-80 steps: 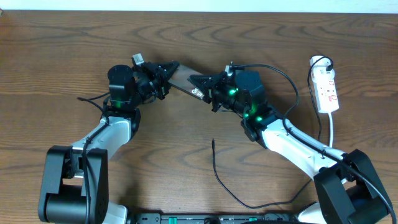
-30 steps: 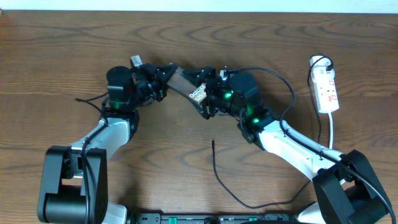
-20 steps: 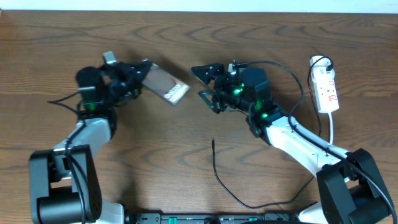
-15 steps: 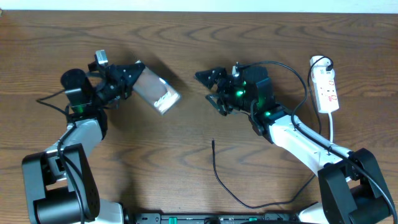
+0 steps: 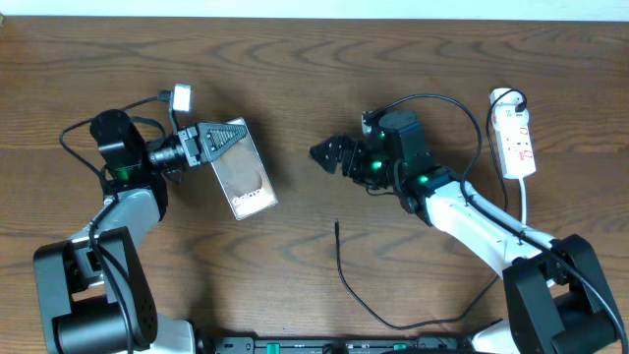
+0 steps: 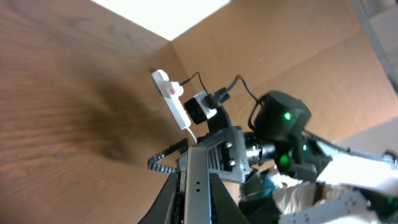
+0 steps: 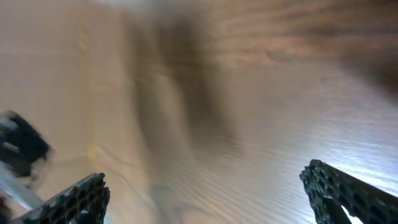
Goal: Plug charger to phone and switch on socket
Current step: 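Open the right gripper and pull the phone left with the left gripper, then lower the right gripper over the black cable's plug end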
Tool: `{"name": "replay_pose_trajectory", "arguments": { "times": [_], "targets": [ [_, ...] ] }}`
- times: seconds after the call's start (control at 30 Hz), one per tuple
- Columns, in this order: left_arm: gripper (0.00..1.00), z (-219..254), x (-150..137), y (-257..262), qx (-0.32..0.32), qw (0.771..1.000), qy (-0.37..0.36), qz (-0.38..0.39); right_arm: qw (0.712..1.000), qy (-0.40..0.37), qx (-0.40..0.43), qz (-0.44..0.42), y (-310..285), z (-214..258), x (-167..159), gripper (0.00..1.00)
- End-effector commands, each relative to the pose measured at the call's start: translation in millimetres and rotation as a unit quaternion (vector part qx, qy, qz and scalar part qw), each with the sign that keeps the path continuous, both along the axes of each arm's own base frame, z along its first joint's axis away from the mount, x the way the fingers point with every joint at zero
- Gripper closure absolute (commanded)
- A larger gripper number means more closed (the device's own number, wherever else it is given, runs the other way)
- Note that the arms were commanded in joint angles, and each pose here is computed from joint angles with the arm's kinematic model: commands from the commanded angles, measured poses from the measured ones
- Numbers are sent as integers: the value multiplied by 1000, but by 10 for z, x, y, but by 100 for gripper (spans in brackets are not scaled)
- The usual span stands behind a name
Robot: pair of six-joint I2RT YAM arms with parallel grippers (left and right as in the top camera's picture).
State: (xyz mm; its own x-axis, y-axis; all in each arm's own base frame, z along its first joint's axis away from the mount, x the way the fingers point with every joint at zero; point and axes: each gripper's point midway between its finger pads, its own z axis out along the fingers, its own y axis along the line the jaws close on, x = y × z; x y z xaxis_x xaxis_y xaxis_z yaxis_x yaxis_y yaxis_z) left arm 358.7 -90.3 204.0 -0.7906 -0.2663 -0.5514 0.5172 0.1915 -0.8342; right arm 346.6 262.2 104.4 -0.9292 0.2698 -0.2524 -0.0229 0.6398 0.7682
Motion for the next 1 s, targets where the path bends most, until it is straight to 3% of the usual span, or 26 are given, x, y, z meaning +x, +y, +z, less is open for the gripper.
{"name": "replay_pose_trajectory", "arguments": {
  "times": [0.0, 0.33, 0.53, 0.73, 0.97],
  "targets": [
    [93, 129, -66, -5, 11, 998, -50, -21, 996, -53, -37, 53, -48, 146, 75, 1],
    [92, 147, -40, 98, 15, 998, -61, -7, 983, 28, -152, 95, -380, 413, -144, 1],
    [93, 143, -40, 97, 14, 998, -58, -7, 963, 110, -220, 110, -502, 157, -563, 7],
    [93, 126, -41, 97, 11, 999, -48, -7, 946, 135, -253, 152, -378, -82, -942, 1],
    [92, 125, -41, 97, 11, 999, -48, -7, 930, 190, -301, 94, -398, -435, -1255, 4]
  ]
}}
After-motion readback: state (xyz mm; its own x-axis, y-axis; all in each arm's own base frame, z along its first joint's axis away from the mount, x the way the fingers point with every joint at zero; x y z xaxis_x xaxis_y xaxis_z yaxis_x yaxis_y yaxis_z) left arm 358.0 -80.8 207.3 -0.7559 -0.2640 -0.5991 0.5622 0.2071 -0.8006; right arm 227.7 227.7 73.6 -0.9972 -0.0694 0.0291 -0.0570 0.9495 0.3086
